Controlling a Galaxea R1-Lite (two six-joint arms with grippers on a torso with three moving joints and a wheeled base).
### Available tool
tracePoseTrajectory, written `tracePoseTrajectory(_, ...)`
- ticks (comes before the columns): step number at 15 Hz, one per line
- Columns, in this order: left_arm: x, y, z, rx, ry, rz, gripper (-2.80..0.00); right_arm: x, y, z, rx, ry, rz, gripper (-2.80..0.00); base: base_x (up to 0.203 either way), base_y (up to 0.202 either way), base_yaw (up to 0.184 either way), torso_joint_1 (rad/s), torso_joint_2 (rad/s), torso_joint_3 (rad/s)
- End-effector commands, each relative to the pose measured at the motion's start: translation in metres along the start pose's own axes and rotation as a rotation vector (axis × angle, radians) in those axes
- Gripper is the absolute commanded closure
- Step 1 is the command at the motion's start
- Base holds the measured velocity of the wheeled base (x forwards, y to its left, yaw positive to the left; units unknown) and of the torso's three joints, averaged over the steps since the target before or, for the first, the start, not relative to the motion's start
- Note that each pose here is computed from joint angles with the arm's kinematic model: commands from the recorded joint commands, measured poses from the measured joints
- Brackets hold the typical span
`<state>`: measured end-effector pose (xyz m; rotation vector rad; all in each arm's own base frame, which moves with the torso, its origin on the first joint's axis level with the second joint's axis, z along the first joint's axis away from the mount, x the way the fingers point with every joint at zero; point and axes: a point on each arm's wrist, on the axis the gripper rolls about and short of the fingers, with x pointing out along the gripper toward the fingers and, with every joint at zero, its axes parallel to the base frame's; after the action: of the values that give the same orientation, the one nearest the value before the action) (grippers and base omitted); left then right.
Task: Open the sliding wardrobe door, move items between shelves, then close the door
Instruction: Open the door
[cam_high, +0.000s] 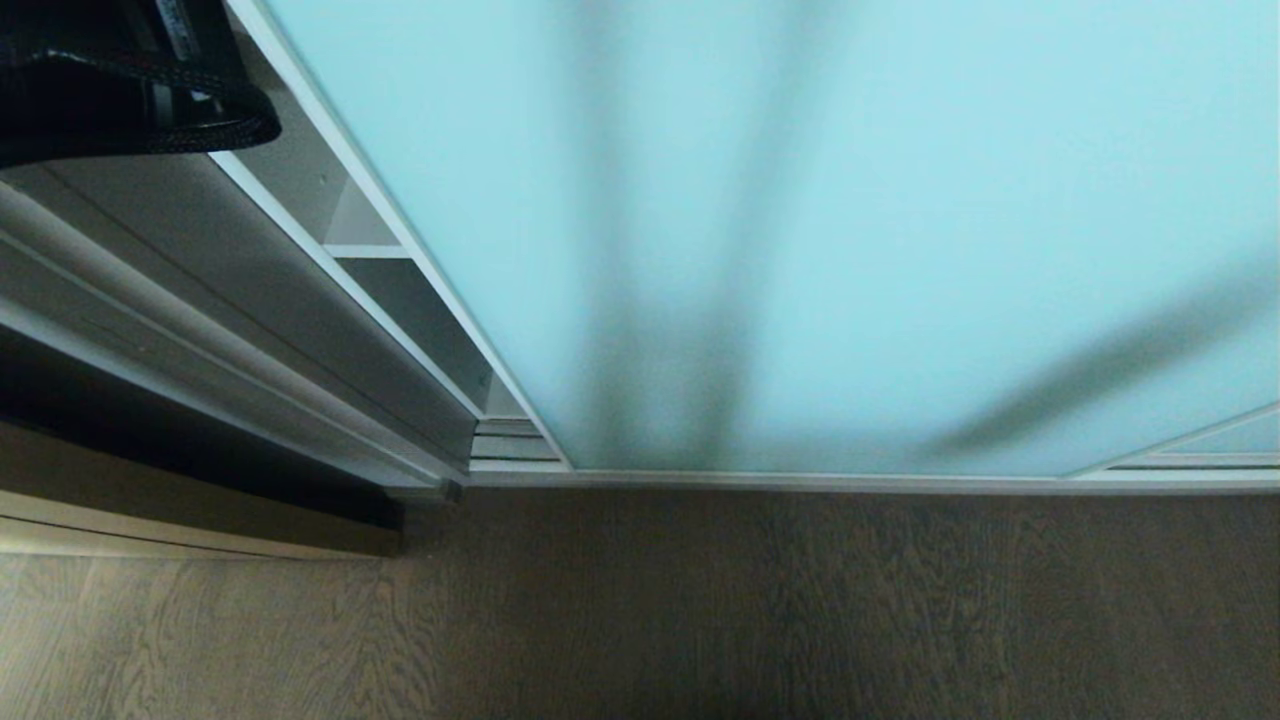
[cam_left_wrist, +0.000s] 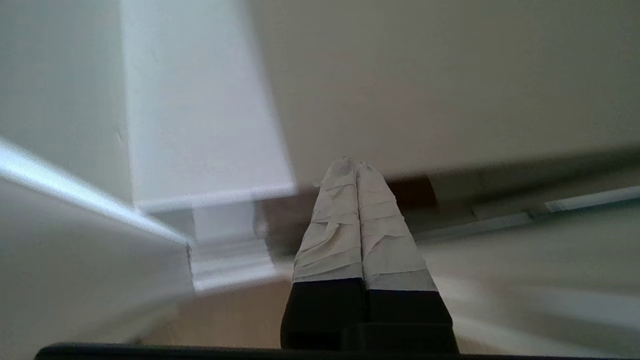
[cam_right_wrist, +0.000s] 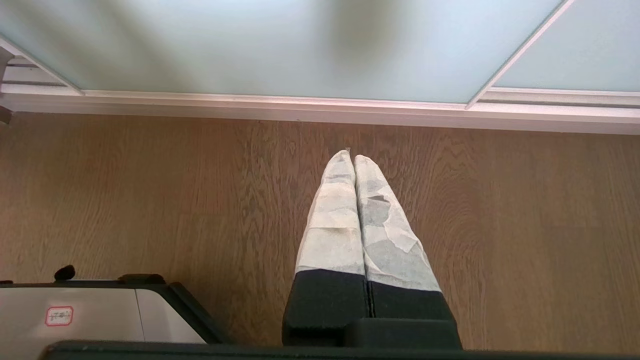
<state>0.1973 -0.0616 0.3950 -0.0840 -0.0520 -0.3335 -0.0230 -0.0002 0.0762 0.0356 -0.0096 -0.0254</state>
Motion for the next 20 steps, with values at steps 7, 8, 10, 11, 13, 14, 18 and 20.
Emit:
tracePoseTrajectory(7,0.026,-0.01,0.0,0.005,-0.145,-0.013,0.0,0.0,0.0,0.0,0.0,0.003,0.001,0.0,0.0,0.0,0.0,0.0,0.0,0.0)
tracePoseTrajectory(8,0.022,-0.014,0.003,0.001,-0.159,-0.029,0.0,0.0,0.0,0.0,0.0,0.003,0.0,0.0,0.0,0.0,0.0,0.0,0.0,0.0)
tracePoseTrajectory(10,0.011,-0.023,0.009,-0.006,-0.183,-0.073,0.0,0.0,0.0,0.0,0.001,0.003,0.001,0.0,0.0,0.0,0.0,0.0,0.0,0.0)
tracePoseTrajectory(11,0.009,-0.031,0.01,-0.012,-0.187,-0.107,0.0,0.0,0.0,0.0,0.001,0.003,0.001,0.0,0.0,0.0,0.0,0.0,0.0,0.0)
tracePoseTrajectory(13,0.007,-0.045,0.009,-0.023,-0.181,-0.171,0.0,0.0,0.0,0.0,0.001,0.003,0.001,0.0,0.0,0.0,0.0,0.0,0.0,0.0)
tracePoseTrajectory(14,0.009,-0.05,0.007,-0.025,-0.17,-0.19,0.0,0.0,0.0,0.0,0.0,0.003,0.001,0.0,0.0,0.0,0.0,0.0,0.0,0.0)
tracePoseTrajectory(18,0.036,-0.077,-0.019,-0.031,-0.087,-0.258,0.0,0.0,0.0,0.0,0.0,0.003,-0.001,0.0,0.0,0.0,0.0,0.0,0.0,0.0)
tracePoseTrajectory(20,0.054,-0.09,-0.03,-0.038,-0.091,-0.283,0.0,0.0,0.0,0.0,0.001,0.003,0.001,0.0,0.0,0.0,0.0,0.0,0.0,0.0)
